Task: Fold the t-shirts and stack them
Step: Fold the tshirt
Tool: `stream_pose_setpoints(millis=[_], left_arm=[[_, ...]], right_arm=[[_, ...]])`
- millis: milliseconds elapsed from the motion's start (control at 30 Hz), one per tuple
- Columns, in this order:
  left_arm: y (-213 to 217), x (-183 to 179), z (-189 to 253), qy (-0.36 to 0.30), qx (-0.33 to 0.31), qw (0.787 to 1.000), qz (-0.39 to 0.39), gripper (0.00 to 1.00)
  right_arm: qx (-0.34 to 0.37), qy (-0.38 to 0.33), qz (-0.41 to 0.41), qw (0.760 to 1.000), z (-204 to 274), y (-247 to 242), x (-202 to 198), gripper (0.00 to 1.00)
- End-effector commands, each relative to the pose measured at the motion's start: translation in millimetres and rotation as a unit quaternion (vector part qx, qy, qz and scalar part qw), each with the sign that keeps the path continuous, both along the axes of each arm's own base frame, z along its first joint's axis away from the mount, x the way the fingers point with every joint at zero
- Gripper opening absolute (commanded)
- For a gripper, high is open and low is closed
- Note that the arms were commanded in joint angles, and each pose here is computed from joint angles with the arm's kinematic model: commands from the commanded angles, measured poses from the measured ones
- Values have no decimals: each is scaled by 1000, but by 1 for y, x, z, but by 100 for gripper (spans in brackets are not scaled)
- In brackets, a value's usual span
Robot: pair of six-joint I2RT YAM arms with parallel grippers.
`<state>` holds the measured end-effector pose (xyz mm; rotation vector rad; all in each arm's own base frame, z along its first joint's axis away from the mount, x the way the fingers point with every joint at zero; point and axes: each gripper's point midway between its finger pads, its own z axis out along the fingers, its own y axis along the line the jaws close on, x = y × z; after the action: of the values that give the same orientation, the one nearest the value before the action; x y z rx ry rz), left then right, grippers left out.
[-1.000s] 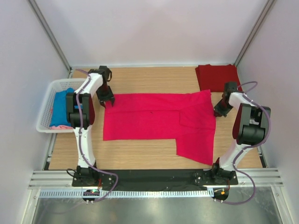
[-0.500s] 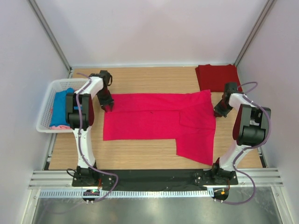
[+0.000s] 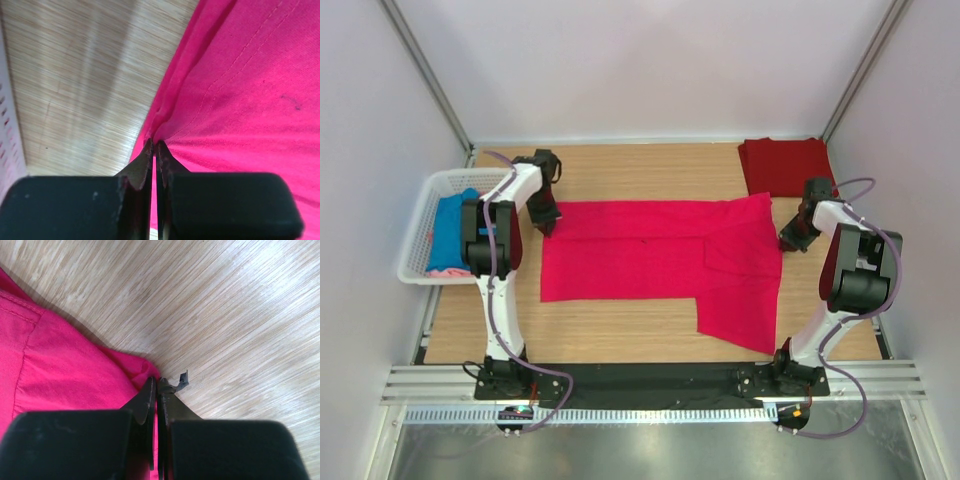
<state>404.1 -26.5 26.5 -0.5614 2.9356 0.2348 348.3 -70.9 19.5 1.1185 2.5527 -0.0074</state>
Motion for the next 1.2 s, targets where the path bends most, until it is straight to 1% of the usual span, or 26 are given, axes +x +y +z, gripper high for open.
stream_pose_setpoints(millis=[0, 200, 367, 467, 500, 567, 600, 633, 667, 700, 733, 767, 800, 833, 867, 900, 967, 1000, 1033, 1067, 1100, 1133, 1167], left_arm=[[18, 5, 23, -24, 44, 999, 0, 0], [20, 7, 24, -28, 51, 998, -1, 0], [18, 6, 16, -20, 46, 999, -2, 0], [13, 11, 12, -24, 32, 999, -7, 0], [12, 13, 13, -26, 30, 999, -8, 5], [11, 11, 14, -16, 28, 999, -9, 14], [11, 13, 17, -20, 26, 999, -7, 26], [9, 13, 25, -28, 21, 999, -8, 33], [9, 13, 31, -31, 21, 999, -8, 38], [9, 14, 38, -40, 20, 999, -9, 44], [8, 16, 47, -49, 21, 999, -10, 47], [8, 16, 62, -65, 20, 998, -12, 51], [7, 16, 70, -74, 18, 997, -11, 53], [6, 16, 78, -82, 18, 996, -11, 55], [2, 15, 92, -100, 11, 995, -12, 57], [-1, 13, 96, -104, 5, 995, -7, 57], [-12, 4, 101, -108, -25, 994, -5, 57], [-20, 3, 111, -128, -42, 991, -10, 57], [-26, -1, 115, -134, -54, 989, -13, 57], [-38, -12, 109, -123, -69, 990, -27, 57], [-44, -18, 119, -136, -77, 987, -35, 58], [-50, -23, 119, -136, -83, 986, -45, 58], [-58, -37, 109, -117, -100, 987, -52, 58]], right_arm=[[-18, 1, -5, 1000, 7, -10, -5, 1], [-19, 4, -5, 1000, 5, -10, -6, 1], [-29, 6, -3, 1000, 8, -14, -8, 1], [-33, 9, -2, 999, 15, -15, -9, 1], [-30, 18, 0, 999, 17, -13, -13, 2], [-32, 23, -3, 999, 25, -15, -14, 8], [-32, 37, -6, 999, 29, -14, -22, 14], [-38, 45, -13, 998, 34, -16, -26, 17], [-47, 68, -29, 996, 42, -20, -35, 21], [-54, 81, -39, 994, 47, -22, -41, 29], [-61, 88, -51, 993, 54, -24, -47, 32], [-63, 105, -68, 990, 64, -24, -57, 34], [-74, 109, -80, 988, 70, -27, -63, 38], [-79, 101, -88, 988, 81, -28, -68, 40], [-83, 108, -94, 986, 88, -27, -76, 42], [-87, 107, -105, 985, 92, -27, -80, 45], [-84, 96, -107, 986, 104, -21, -87, 45], [-77, 100, -107, 986, 105, -14, -93, 45], [-64, 97, -88, 989, 106, 2, -93, 45], [-56, 105, -78, 990, 104, 14, -104, 45], [-48, 105, -84, 990, 103, 24, -107, 45], [-45, 106, -48, 992, 101, 47, -109, 45], [-45, 106, -34, 993, 97, 58, -114, 45]])
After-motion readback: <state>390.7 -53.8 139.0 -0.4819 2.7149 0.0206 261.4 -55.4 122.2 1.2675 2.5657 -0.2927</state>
